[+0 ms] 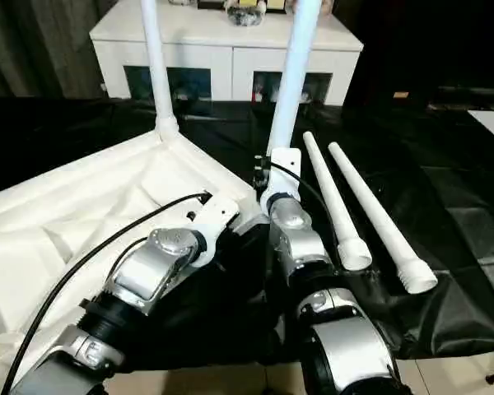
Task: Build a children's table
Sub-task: Rotate leg to tighten
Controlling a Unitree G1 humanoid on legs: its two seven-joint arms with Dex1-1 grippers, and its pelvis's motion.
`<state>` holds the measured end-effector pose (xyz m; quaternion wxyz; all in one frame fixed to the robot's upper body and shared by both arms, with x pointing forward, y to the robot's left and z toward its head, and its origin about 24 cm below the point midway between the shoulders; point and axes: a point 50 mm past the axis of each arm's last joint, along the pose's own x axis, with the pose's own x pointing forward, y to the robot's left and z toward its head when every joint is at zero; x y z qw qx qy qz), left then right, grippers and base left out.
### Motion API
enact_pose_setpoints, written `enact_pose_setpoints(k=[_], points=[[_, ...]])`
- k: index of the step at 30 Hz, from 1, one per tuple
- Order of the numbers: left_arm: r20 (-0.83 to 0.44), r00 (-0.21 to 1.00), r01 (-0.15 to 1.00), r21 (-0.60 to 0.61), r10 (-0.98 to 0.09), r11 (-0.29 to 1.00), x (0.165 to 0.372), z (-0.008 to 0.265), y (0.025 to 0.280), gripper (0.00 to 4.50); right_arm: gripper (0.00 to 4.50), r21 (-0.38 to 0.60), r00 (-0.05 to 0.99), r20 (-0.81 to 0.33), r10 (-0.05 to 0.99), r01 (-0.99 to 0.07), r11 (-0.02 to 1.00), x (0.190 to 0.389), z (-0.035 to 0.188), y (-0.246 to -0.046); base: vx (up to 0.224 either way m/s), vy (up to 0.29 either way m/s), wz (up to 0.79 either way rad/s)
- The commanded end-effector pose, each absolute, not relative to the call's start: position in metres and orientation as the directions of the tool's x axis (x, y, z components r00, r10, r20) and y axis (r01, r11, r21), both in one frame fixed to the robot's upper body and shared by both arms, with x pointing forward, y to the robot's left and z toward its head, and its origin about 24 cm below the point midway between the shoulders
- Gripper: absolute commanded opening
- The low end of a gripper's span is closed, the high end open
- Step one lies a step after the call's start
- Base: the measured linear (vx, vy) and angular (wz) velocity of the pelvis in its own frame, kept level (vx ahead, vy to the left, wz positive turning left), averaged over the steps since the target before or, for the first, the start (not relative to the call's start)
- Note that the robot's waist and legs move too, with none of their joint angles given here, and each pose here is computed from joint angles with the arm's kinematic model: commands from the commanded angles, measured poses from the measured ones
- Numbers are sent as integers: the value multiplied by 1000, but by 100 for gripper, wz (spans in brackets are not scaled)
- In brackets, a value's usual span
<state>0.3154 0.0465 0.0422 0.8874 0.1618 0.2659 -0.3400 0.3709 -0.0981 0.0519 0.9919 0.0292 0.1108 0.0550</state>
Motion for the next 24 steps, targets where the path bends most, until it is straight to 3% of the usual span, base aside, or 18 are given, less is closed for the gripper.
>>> enact_pose_setpoints(k=[1, 8, 11, 12, 14, 18, 24], points=[[-509, 662, 697, 150, -550, 701, 321, 60, 43, 0, 242, 103, 913, -394, 111, -76, 992, 350, 6, -108, -50, -42, 8], [-488, 646, 736, 197, -586, 647, 322, 63, 52, 0, 306, 157, 949, -197, 247, -218, 963, 360, 38, -104, 28, -41, -7], [-481, 616, 775, 231, -624, 588, 321, 66, 55, 0, 334, 161, 932, -126, 340, -319, 934, 359, 50, -104, 0, 0, 0], [-495, 585, 804, 249, -642, 540, 319, 65, 60, 0, 344, 143, 898, -82, 432, -418, 897, 353, 58, -106, 0, 0, 0], [-506, 568, 817, 250, -649, 520, 318, 65, 62, 0, 366, 132, 877, -66, 476, -465, 875, 349, 61, -108, 0, 0, 0], [-527, 432, 901, 282, -732, 329, 307, 64, 71, 0, 395, 74, 754, -63, 654, -650, 756, 325, 68, -119, 0, 0, 0], [-541, 242, 965, 222, -806, 141, 291, 66, 84, 0, 445, 1, 571, -190, 799, -813, 582, 292, 68, -142, 81, -10, 5]])
